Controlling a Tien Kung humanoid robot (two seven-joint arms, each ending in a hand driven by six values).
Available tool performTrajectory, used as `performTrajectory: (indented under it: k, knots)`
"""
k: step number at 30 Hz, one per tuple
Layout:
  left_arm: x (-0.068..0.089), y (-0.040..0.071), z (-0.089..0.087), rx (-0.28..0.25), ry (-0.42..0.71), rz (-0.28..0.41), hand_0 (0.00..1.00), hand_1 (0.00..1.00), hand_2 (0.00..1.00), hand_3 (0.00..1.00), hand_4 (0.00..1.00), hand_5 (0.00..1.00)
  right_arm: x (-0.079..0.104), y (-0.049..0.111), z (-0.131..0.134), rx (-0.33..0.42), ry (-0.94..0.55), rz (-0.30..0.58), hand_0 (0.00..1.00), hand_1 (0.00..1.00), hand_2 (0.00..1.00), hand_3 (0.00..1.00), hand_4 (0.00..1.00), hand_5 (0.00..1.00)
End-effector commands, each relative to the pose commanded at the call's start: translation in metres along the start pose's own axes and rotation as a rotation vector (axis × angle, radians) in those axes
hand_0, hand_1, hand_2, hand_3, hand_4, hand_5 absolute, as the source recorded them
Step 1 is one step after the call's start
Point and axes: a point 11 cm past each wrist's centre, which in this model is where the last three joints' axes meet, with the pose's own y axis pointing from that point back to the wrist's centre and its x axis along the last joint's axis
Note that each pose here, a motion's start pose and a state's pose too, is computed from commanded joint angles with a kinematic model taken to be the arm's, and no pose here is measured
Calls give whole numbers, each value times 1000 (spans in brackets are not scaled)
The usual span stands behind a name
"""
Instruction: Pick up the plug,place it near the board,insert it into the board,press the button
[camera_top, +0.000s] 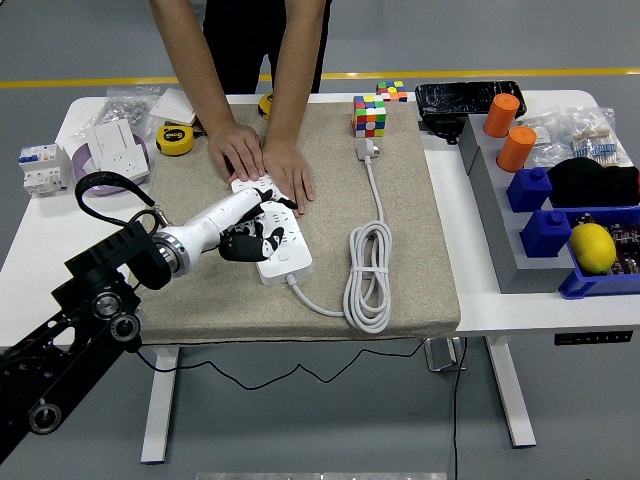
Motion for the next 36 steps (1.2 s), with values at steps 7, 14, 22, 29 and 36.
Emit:
performTrajectory:
  k: [7, 14, 22, 29, 36]
  knots:
    - [34, 35, -38, -136, 463, 287, 712, 769, 742, 826, 935, 328, 0, 0, 4, -4, -4, 0, 786, 709, 701, 680, 998, 790]
    - [56, 73, -80, -234, 814, 558, 956, 998, 987, 938, 998, 498, 0, 0, 3, -4, -6, 0, 786, 709, 701, 679, 998, 790]
    - [49, 83, -97, -282, 1148, 589, 692, 680, 679, 986, 898, 311, 0, 0, 4, -5, -6, 0, 786, 709, 701, 679, 998, 790]
    - [44, 64, -90, -149, 1030, 459, 207, 128, 239, 803, 533, 2, -1, 0, 2, -2, -7, -1, 786, 709, 701, 679, 998, 790]
    - [28, 34, -71, 21, 600, 178, 151, 37, 156, 748, 496, 2, 0, 0, -1, 3, -6, 1, 786, 709, 701, 678, 998, 790]
